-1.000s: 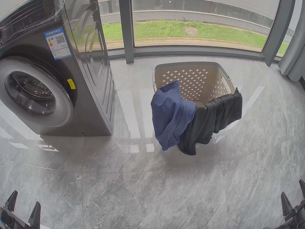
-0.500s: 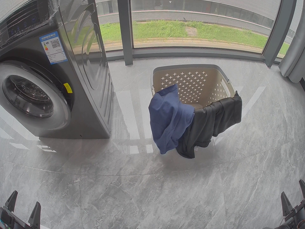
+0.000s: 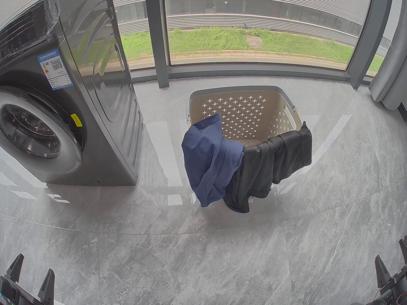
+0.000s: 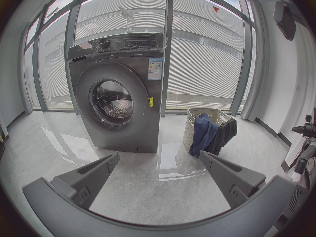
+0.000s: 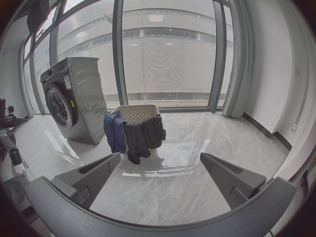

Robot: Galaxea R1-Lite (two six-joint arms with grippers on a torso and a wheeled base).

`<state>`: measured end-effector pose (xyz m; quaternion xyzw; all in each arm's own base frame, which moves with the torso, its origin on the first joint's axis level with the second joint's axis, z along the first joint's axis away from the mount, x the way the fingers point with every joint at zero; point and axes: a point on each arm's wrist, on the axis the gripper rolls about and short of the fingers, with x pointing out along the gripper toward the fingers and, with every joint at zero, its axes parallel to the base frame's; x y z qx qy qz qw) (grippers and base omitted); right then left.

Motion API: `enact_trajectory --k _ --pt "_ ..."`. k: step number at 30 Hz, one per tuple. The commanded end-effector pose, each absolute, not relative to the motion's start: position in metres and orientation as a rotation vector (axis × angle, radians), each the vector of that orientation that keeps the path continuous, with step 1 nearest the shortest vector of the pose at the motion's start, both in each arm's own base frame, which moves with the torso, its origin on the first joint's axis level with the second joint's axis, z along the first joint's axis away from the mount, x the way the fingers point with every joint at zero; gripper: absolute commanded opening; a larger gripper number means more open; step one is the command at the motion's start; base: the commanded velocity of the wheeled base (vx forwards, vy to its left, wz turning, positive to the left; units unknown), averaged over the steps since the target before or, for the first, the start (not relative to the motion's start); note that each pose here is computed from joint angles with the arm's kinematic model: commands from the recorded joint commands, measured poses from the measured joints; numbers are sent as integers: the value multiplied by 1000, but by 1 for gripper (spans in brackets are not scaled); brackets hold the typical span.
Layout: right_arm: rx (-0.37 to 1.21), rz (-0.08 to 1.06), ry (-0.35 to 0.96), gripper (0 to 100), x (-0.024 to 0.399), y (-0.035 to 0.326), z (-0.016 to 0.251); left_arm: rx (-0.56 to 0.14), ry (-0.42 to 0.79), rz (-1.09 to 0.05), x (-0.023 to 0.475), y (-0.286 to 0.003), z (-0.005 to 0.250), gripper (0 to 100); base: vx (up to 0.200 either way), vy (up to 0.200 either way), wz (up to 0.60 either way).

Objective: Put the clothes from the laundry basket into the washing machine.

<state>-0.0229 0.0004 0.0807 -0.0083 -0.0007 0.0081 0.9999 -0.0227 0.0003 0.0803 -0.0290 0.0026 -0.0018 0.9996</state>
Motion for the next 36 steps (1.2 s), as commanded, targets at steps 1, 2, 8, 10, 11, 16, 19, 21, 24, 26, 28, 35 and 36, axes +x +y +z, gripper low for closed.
enact_trajectory --k 1,2,8,10,11,16,19,21,24,26,28,35,36 --pt "-17 17 0 100 -23 0 75 -58 3 -3 -23 0 75 100 200 0 0" --pt "-17 17 0 100 -23 0 75 -58 3 -3 -23 0 75 100 200 0 0" --pt "-17 17 0 100 -23 0 75 -58 3 -3 -23 0 75 100 200 0 0" --pt "-17 17 0 100 -23 0 75 -58 3 -3 -23 0 75 100 200 0 0" --pt "-17 17 0 100 -23 0 75 -58 3 -3 -23 0 75 100 200 0 0" --pt "-17 17 0 100 -23 0 75 -58 3 -3 -23 0 75 100 80 0 0" --pt "-17 17 0 100 -23 0 75 -58 3 -3 -23 0 75 100 0 0 0" --pt "-17 17 0 100 -23 0 75 -58 3 -3 -23 0 75 100 0 0 0" --pt "-17 17 0 100 -23 0 75 -58 3 -3 -23 0 75 100 0 -133 0" --pt "-17 17 0 100 -23 0 75 -58 3 -3 -23 0 75 100 0 -200 0" --pt "-17 17 0 100 -23 0 75 -58 3 -3 -23 0 75 100 0 -200 0" --pt "-17 17 0 100 -23 0 75 -58 3 -3 -23 0 75 100 0 -171 0" --pt "-17 17 0 100 -23 0 75 -58 3 -3 -23 0 75 100 0 0 0"
